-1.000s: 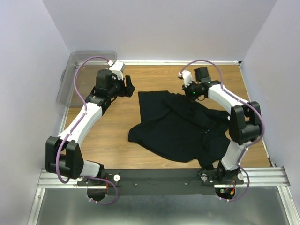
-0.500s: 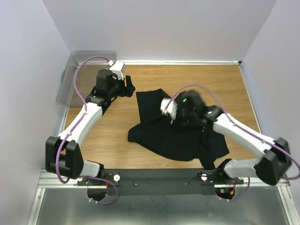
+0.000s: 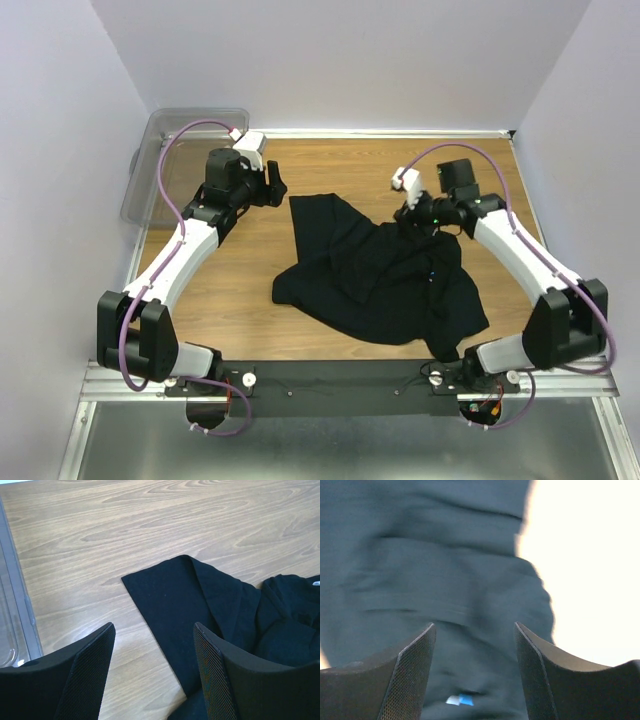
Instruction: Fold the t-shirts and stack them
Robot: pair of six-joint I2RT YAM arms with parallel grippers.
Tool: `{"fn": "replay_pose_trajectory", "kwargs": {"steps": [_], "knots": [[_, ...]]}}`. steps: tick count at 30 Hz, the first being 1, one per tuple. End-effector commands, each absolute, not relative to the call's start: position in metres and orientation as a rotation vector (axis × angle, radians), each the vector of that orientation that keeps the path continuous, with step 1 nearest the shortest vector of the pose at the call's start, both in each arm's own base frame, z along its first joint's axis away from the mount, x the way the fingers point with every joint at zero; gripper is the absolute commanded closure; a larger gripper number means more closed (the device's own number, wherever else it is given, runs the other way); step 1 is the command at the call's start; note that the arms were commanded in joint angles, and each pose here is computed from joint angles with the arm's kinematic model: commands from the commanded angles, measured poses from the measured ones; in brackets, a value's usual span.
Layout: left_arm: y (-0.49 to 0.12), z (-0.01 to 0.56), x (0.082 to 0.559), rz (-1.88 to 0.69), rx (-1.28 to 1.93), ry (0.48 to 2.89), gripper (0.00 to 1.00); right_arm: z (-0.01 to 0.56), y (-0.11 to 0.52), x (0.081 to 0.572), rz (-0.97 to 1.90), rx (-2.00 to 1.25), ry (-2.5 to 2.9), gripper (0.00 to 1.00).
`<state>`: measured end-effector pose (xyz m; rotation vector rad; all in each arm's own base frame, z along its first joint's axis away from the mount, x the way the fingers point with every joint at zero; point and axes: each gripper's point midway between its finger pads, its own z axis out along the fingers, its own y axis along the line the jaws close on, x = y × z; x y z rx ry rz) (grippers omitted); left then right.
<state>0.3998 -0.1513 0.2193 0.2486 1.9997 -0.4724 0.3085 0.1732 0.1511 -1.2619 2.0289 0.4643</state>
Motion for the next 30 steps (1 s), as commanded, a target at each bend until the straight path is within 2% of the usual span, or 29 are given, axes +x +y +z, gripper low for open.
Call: {"fn": "replay_pose_trajectory", "kwargs": {"steps": [1,4,8,12,15,17,18,22,25,30], "knots": [[-0.15,0.216,0.4,-0.452,0.257,2.007,0.28,0.122,0.132,0.336,0.38,-1.213,2.135,0.29],[-0.15,0.216,0.399,-0.457,0.258,2.007,0.28,0.102,0.143,0.326,0.556,-1.256,2.167,0.3],[-0.15,0.216,0.4,-0.457,0.258,2.006,0.28,0.09,0.173,0.325,0.858,-1.059,2.308,0.36],[-0.151,0.215,0.399,-0.459,0.26,2.01,0.28,0.078,0.182,0.329,0.934,-0.966,2.373,0.36],[-0.151,0.214,0.4,-0.459,0.26,2.012,0.28,0.069,0.188,0.324,0.993,-0.948,2.407,0.42],[-0.151,0.215,0.399,-0.458,0.259,2.01,0.28,0.077,0.195,0.318,1.064,-0.948,2.38,0.74],[-0.151,0.215,0.399,-0.458,0.259,2.009,0.28,0.084,0.196,0.32,1.058,-0.949,2.366,0.99],[-0.15,0.214,0.4,-0.452,0.257,2.012,0.28,0.154,0.191,0.342,0.883,-0.948,2.203,0.99],[-0.15,0.213,0.4,-0.455,0.259,2.015,0.28,0.232,0.186,0.351,0.794,-0.89,2.042,0.99],[-0.154,0.216,0.398,-0.475,0.283,2.001,0.28,0.336,0.173,0.345,0.656,-0.764,1.832,0.99]]}}
